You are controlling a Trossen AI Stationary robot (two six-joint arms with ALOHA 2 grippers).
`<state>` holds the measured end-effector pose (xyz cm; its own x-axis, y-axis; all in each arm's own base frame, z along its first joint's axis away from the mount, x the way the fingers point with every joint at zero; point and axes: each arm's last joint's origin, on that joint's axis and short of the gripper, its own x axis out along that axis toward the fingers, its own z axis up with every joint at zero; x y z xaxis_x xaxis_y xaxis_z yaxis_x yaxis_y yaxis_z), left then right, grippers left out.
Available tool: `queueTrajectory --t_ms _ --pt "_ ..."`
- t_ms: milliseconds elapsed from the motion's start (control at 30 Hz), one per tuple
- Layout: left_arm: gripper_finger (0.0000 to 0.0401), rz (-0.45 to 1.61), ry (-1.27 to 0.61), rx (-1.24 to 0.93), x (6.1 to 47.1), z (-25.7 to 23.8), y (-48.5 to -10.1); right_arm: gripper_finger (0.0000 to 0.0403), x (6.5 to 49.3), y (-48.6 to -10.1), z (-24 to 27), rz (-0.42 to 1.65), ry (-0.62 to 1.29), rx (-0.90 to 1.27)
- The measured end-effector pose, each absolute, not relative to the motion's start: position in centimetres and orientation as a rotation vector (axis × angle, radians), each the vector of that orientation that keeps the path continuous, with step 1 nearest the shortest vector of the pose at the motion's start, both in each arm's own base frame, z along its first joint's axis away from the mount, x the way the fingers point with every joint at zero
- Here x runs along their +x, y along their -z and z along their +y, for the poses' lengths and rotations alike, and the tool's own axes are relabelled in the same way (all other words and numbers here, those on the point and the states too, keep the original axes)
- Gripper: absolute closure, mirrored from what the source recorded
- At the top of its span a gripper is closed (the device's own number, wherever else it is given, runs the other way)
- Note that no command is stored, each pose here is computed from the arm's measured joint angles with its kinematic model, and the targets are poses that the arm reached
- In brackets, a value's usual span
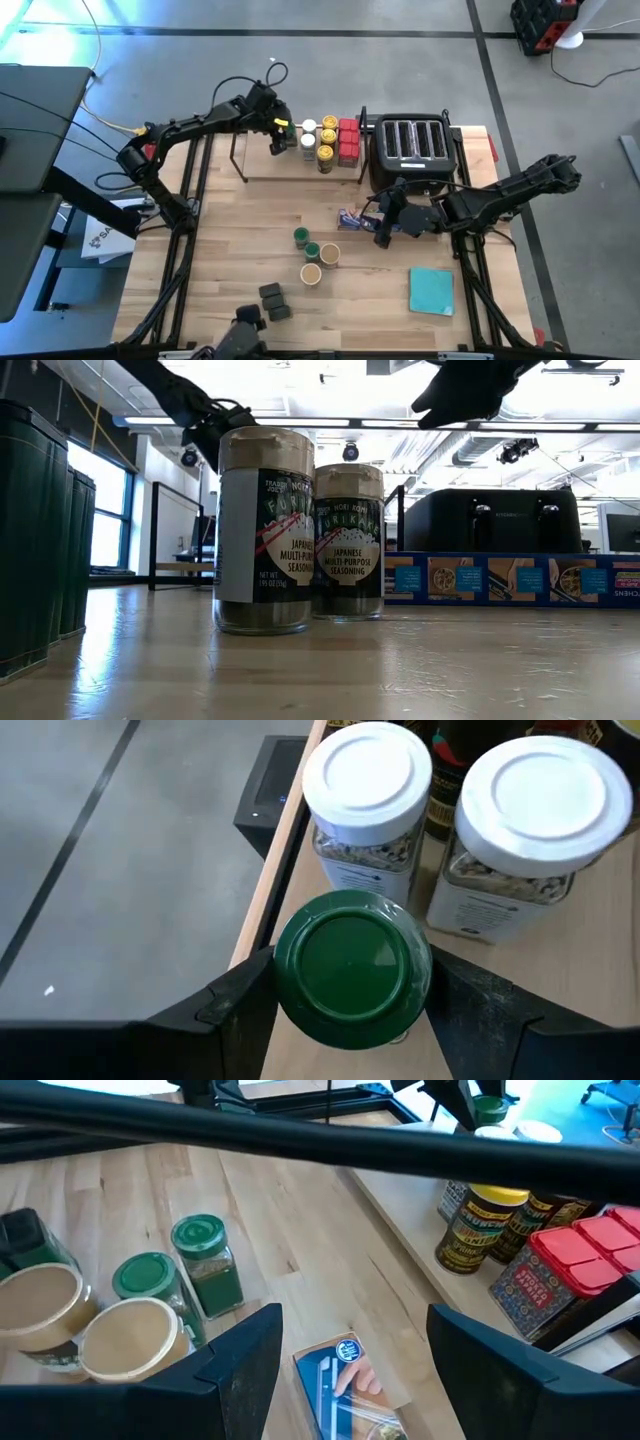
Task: Shelf spices
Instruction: Put the bottom green seasoning bottle on the shelf
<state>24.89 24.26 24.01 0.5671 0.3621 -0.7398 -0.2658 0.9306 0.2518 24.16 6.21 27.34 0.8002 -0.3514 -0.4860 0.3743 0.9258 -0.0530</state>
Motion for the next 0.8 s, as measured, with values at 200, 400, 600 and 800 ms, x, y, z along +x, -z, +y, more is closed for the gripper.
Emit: queueTrajectory --t_ms 200,400,600,800 --pt "0.0148 0.891 -0.371 0.139 24.9 24.4 -24.0 0.0160 24.1 -27.3 6.3 0.514 0.384 0.035" --pt "0.0145 0.852 -0.301 0.170 25.1 24.3 -24.1 0.0160 24.1 -27.3 6.3 0.515 0.383 0.030" --pt "0.0155 0.817 -0.291 0.259 25.4 24.6 -24.5 0.0160 24.1 -27.3 6.3 0.516 0.382 0.027" --pt "0.0160 0.781 -0.314 0.271 25.6 24.9 -25.8 0.0160 24.1 -27.3 6.3 0.520 0.377 0.009"
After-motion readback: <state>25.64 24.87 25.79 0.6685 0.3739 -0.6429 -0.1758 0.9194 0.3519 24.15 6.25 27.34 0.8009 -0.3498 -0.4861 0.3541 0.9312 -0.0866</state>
